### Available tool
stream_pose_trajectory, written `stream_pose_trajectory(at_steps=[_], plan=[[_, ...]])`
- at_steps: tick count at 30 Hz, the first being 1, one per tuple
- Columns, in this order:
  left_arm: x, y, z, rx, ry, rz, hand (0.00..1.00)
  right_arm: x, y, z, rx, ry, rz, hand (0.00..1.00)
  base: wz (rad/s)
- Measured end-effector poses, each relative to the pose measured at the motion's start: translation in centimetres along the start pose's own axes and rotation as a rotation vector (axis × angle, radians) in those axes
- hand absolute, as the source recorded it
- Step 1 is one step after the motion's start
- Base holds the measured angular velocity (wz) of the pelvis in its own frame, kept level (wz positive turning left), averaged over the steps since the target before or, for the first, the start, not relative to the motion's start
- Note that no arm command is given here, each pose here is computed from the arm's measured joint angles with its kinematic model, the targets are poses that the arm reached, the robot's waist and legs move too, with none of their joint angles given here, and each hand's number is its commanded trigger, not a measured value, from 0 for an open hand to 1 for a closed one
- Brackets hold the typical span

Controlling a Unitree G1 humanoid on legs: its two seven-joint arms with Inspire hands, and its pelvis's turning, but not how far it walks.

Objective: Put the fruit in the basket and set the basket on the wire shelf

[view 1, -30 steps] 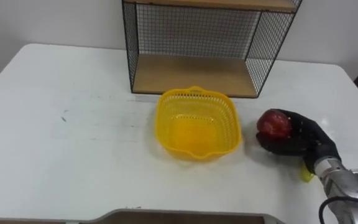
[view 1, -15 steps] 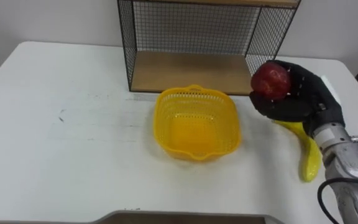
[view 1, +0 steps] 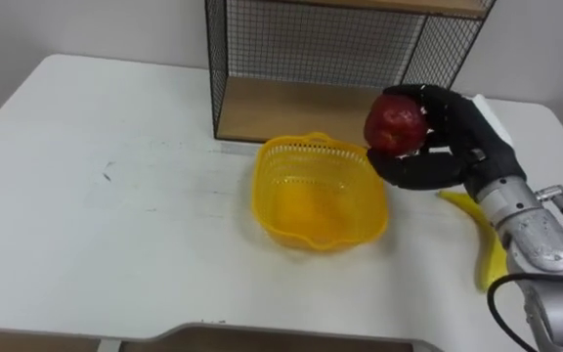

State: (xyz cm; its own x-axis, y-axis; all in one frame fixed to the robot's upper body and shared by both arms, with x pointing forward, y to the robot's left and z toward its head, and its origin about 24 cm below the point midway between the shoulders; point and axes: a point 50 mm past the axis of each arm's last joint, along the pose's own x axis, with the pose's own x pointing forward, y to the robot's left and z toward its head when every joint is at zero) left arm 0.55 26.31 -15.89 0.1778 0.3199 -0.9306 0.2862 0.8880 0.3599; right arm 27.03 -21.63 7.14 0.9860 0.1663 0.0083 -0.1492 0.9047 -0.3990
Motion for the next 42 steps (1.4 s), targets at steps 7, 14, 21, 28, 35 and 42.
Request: stream_pose_trajectory(at_steps=[7,14,21,28,35,42], plan=[[0.0,0.1,0.2,0.003,-0.006,0.003,0.0,0.9,1.1,0.9,-0.046,-0.031,0.085,1.0,0.0],[0.1,0.3,0.8,0.005,-0.016,0.007,0.0,1.0,1.6,0.9,-0.121,-0.02,0.142,1.0,0.01],[0.2,0.4,1.1,0.005,-0.02,0.01,0.0,1.0,2.2,0.7,-0.151,0.006,0.171,0.58,0.02],[0.2,0.4,1.2,0.004,-0.022,0.01,0.0,1.0,2.3,0.5,-0.167,0.023,0.182,0.0,0.01],[0.2,0.4,1.3,0.002,-0.024,0.009,0.0,1.0,2.4,0.4,-0.189,0.03,0.194,0.0,0.0],[0.2,0.4,1.4,-0.001,-0.029,0.009,0.0,1.0,2.4,0.3,-0.184,0.033,0.194,0.0,0.0]])
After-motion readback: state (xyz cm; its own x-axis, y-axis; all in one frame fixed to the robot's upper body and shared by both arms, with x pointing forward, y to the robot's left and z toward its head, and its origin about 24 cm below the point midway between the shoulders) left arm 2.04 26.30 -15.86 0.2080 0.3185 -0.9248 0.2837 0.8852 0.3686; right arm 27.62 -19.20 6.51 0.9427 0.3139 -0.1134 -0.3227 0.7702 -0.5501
